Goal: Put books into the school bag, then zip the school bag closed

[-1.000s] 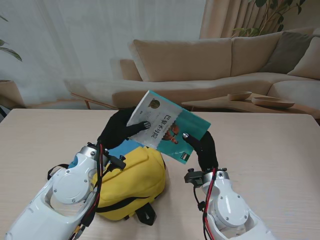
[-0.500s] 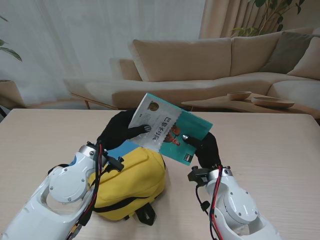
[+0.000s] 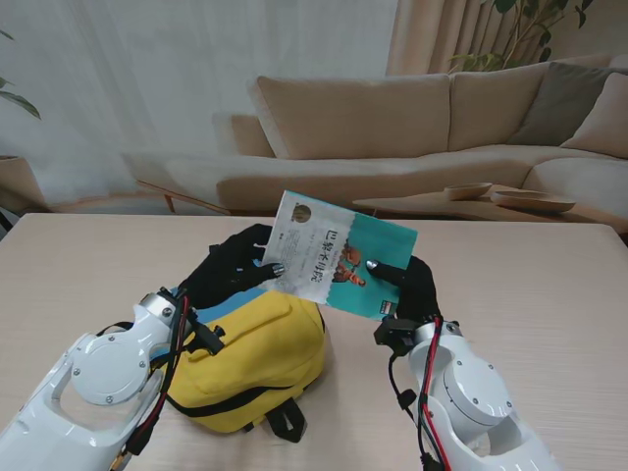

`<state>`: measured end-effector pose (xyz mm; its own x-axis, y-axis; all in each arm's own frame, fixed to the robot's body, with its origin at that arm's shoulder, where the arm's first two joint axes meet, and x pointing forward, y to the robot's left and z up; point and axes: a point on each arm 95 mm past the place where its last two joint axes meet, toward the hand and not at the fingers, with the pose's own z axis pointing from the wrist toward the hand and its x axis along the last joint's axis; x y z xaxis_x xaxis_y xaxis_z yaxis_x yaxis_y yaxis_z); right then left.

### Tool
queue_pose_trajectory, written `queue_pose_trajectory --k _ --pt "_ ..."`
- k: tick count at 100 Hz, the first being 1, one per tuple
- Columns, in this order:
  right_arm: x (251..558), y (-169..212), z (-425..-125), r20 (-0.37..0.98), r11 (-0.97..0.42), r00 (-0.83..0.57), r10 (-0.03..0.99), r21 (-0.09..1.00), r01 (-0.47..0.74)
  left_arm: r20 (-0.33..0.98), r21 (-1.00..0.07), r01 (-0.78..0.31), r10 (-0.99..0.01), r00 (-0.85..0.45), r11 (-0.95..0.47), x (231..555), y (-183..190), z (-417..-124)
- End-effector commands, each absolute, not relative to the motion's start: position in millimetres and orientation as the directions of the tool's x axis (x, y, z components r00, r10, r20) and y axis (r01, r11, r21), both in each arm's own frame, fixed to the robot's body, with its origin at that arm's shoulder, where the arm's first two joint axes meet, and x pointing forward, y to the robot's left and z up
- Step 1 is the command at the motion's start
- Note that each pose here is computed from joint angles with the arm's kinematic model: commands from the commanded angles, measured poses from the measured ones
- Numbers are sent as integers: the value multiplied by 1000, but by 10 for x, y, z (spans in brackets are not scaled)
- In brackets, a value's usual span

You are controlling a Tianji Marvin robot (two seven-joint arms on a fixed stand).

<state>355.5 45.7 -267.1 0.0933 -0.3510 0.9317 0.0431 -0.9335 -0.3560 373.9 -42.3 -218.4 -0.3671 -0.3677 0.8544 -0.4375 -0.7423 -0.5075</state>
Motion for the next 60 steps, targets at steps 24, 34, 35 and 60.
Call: queue_pose_trajectory --k 24,34,35,60 --pt "3656 377 -2533 934 -938 85 -346 -347 -6 789 -615 -448 -491 -371 -649 3647 -231 -2257" --pt "3697 312 -2526 939 -942 81 -334 -333 -32 760 -650 -447 -538 -365 -615 3624 -161 -2288" --pt "3701 305 -2526 939 -943 81 -333 -331 -35 756 -654 -447 -543 -365 -610 3621 -156 -2291" --pt "3767 152 -2548 946 -948 81 -313 -306 -86 609 -755 -545 -697 -379 -364 3529 -111 -2428"
